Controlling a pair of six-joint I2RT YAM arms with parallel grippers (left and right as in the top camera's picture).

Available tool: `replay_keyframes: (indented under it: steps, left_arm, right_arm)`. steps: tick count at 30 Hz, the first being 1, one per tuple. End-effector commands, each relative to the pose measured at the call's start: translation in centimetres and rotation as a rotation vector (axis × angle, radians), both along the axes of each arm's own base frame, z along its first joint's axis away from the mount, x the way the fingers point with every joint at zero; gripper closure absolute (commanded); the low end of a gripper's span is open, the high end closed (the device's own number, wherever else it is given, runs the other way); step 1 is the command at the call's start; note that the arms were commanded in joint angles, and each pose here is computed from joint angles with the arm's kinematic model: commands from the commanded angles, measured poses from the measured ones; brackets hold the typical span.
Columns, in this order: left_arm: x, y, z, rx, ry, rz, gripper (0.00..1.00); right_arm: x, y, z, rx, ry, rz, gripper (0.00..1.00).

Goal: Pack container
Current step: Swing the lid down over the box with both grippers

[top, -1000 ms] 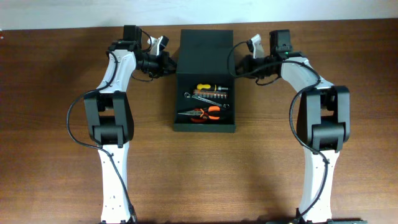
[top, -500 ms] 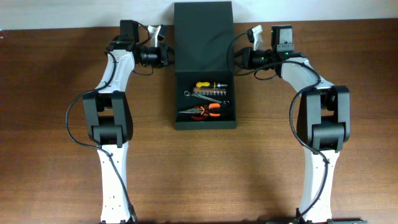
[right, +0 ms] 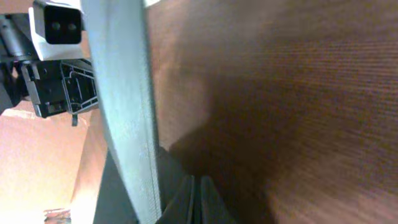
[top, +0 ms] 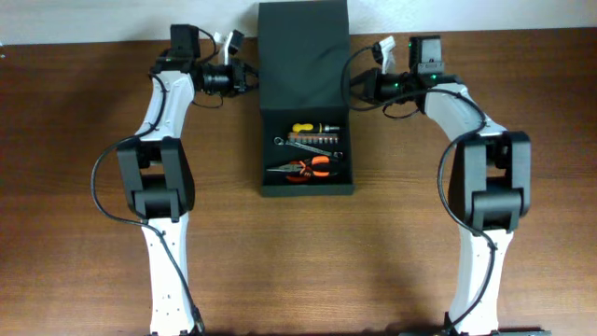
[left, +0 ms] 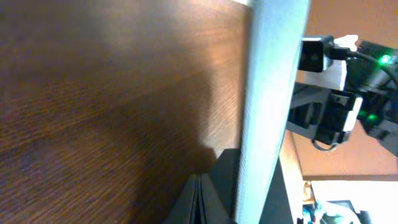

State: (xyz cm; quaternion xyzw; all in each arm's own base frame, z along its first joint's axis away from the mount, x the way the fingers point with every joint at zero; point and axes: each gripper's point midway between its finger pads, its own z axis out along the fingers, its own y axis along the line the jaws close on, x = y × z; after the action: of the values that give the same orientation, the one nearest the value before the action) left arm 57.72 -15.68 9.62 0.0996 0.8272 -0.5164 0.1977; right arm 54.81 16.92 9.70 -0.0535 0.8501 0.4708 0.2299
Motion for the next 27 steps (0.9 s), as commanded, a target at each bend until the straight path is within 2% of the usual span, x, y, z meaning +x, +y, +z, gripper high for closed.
replay_keyframes:
  steps: [1, 5, 9, 14, 17, 21, 24, 27]
  left_arm:
    - [-0.5, -0.4, 9.6, -0.013, -0.167, -0.014, 0.98]
    - [-2.5, -1.0, 12.2, 0.01, -0.194, -0.048, 0.98]
    - [-5.3, -1.1, 13.5, 0.103, -0.16, -0.06, 0.98]
    - [-11.3, -0.2, 15.7, 0.247, -0.1, -0.116, 0.98]
    - [-15.2, 1.5, 17.5, 0.4, -0.088, -0.121, 0.98]
    - [-18.2, 3.3, 22.9, 0.523, -0.218, -0.045, 0.98]
    - [-19.0, 4.9, 27.3, 0.591, -0.343, 0.096, 0.98]
    - [-20.1, 6.5, 31.4, 0.64, -0.455, 0.231, 0.98]
  right_arm:
    - [-0.8, 0.5, 8.9, 0.005, -0.158, 0.016, 0.96]
    - [-2.2, 0.0, 11.5, -0.062, -0.194, 0.009, 0.96]
    - [-4.7, -0.6, 12.7, -0.201, -0.191, 0.003, 0.96]
    - [-9.9, -1.6, 14.5, -0.398, -0.183, 0.047, 0.96]
    - [-13.0, -2.3, 17.3, -0.482, -0.234, 0.061, 0.96]
    - [-16.0, -5.1, 23.9, -0.631, -0.403, -0.077, 0.96]
    - [-17.9, -6.5, 28.8, -0.651, -0.543, -0.174, 0.96]
    - [-19.9, -7.4, 31.8, -0.654, -0.625, -0.231, 0.96]
